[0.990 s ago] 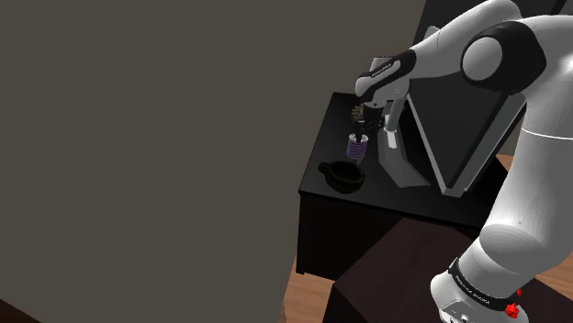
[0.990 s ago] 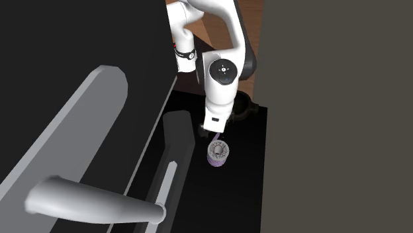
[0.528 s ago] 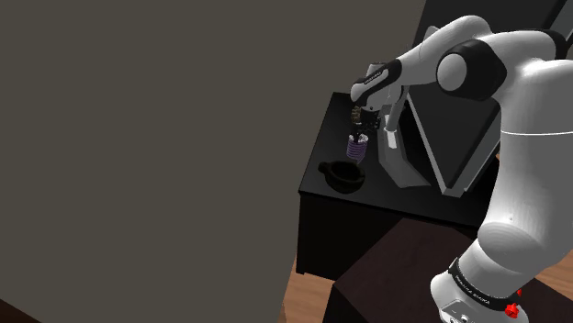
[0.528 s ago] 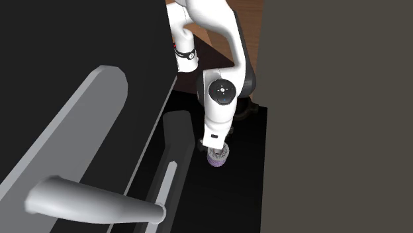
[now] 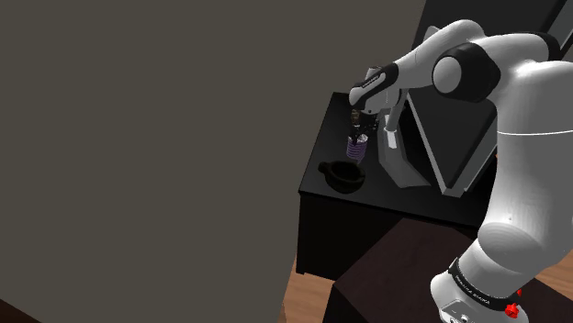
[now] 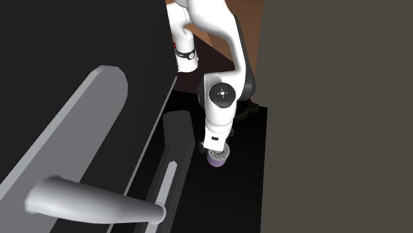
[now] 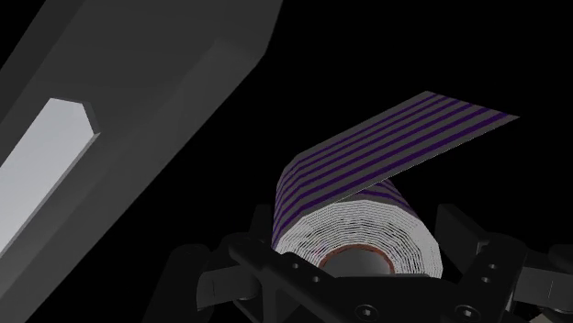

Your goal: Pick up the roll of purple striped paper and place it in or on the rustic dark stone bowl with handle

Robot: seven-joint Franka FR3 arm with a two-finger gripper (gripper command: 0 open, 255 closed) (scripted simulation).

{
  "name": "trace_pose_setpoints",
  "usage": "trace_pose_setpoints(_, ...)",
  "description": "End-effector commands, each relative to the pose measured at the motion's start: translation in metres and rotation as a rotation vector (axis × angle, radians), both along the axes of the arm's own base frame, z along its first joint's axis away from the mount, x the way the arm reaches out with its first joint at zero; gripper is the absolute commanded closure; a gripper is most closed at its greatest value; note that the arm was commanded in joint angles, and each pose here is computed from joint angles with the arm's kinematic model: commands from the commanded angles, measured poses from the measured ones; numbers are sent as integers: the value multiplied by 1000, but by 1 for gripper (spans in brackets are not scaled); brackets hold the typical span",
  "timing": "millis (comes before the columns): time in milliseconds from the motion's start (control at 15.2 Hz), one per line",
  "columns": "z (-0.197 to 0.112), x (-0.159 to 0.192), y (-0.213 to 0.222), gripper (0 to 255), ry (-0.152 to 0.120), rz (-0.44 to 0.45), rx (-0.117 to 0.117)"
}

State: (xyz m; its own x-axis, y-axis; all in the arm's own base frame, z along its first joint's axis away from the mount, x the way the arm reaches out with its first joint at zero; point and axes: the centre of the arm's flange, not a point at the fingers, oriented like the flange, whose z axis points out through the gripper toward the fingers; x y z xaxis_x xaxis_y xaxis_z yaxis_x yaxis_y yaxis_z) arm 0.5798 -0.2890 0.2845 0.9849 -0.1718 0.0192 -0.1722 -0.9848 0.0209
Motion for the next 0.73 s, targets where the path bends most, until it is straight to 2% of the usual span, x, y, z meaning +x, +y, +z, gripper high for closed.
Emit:
trace_pose_setpoints(0, -18, -3, -2, 0, 27, 1, 8)
trace_pose_setpoints(198, -18, -3, -2, 0, 27, 1, 8)
trace_pose_setpoints(264, -19, -3, -4, 255, 27, 1, 8)
trace_pose_setpoints(660, -15, -2, -1, 255, 27, 2, 8)
